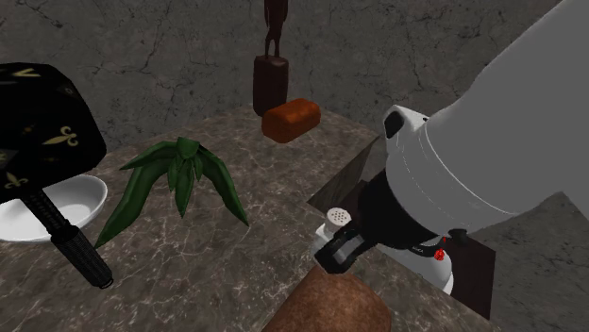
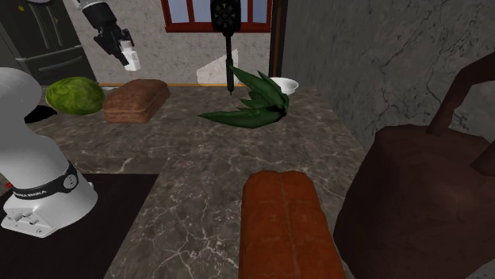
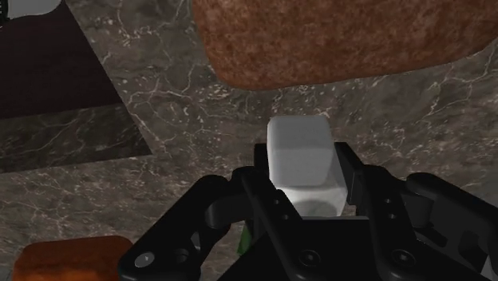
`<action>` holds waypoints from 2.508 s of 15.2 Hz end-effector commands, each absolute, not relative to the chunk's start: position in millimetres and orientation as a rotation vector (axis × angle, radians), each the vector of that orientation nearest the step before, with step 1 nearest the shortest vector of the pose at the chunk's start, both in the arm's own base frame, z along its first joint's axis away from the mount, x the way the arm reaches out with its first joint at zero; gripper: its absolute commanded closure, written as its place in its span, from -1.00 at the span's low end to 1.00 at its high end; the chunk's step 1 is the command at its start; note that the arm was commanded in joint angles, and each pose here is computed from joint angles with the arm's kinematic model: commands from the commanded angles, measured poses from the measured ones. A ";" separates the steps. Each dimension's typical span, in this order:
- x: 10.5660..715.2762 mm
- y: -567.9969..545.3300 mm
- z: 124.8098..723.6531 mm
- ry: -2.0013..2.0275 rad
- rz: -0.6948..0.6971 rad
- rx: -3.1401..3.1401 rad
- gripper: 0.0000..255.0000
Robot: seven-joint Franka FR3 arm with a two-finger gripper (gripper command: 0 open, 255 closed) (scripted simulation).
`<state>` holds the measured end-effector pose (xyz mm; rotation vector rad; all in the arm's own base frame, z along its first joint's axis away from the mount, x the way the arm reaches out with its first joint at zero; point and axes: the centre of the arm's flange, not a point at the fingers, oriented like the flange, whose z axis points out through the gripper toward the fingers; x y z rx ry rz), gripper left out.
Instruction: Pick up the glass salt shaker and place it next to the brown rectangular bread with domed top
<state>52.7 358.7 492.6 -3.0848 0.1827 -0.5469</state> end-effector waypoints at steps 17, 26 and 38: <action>-121.5 522.6 492.0 0.184 -0.545 -3.085 1.00; -128.5 529.3 449.7 0.184 -0.545 -3.085 1.00; -128.5 529.3 386.4 0.184 -0.545 -3.085 1.00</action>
